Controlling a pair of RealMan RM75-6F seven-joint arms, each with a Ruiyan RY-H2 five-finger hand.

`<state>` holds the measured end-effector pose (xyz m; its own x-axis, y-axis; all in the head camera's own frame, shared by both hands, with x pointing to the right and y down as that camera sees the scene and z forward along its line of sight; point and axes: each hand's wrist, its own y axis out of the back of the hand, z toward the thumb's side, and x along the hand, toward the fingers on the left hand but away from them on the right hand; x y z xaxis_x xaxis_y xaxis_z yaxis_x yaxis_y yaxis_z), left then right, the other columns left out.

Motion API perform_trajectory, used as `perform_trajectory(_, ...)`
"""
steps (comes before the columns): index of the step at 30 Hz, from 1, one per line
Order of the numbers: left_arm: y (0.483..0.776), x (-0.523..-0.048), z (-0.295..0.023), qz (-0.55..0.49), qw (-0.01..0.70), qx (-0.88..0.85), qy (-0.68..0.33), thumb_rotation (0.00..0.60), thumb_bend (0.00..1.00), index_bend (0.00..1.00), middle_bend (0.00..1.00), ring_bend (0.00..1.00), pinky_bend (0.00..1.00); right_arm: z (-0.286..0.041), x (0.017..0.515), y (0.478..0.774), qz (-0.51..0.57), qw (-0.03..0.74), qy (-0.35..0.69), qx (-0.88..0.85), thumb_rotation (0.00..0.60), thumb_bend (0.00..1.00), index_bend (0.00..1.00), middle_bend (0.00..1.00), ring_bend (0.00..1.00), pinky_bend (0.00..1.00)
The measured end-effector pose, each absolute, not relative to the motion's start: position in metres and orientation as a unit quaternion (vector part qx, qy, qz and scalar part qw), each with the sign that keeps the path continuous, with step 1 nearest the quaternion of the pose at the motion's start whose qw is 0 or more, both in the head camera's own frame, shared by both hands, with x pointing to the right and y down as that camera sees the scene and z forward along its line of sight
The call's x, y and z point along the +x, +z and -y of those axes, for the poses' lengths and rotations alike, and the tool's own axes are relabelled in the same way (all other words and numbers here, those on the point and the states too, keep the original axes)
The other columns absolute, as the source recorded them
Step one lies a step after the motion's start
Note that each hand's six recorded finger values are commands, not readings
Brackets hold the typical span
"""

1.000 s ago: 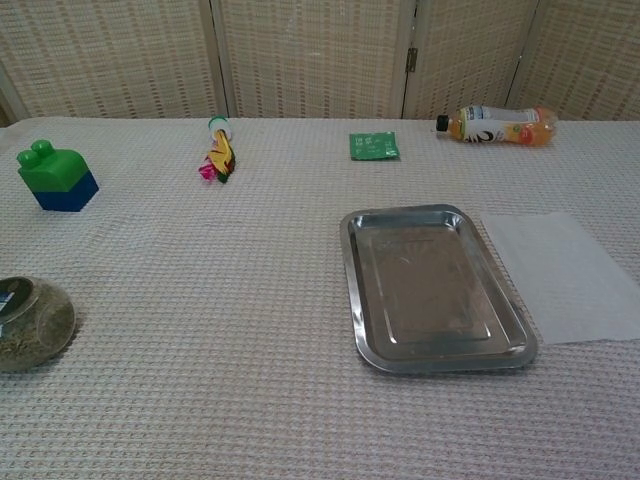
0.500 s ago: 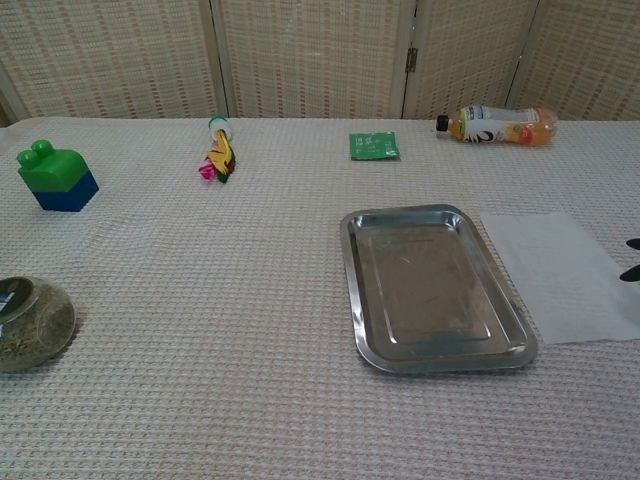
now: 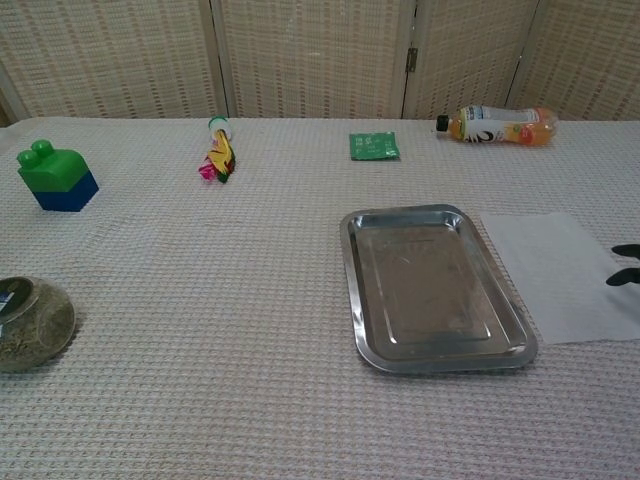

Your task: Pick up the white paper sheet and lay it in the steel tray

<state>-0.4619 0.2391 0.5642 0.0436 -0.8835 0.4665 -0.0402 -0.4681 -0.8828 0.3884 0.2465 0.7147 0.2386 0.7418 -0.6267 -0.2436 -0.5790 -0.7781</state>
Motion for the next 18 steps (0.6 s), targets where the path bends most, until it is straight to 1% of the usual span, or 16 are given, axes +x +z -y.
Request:
perform_trajectory(10, 0.563, -0.462, -0.238, -0.374, 0.36, -0.626, -0.582, 0.6, 0.44, 0.0, 0.0, 0.0, 0.0, -0.24, 0.381, 0.725, 0.165, 0.412, 0.594, -0.671, 0.6, 0.45, 0.19, 0.0, 0.0, 0.0)
perform_trajectory(16, 0.562, -0.462, -0.238, -0.377, 0.362, -0.626, -0.579, 0.6, 0.44, 0.0, 0.0, 0.0, 0.0, -0.233, 0.378, 0.726, 0.167, 0.411, 0.596, -0.669, 0.6, 0.45, 0.25, 0.0, 0.0, 0.0)
perform_trajectory(18, 0.561, -0.462, -0.238, -0.377, 0.362, -0.626, -0.579, 0.6, 0.44, 0.0, 0.0, 0.0, 0.0, -0.232, 0.377, 0.726, 0.169, 0.411, 0.597, -0.668, 0.6, 0.45, 0.29, 0.0, 0.0, 0.0)
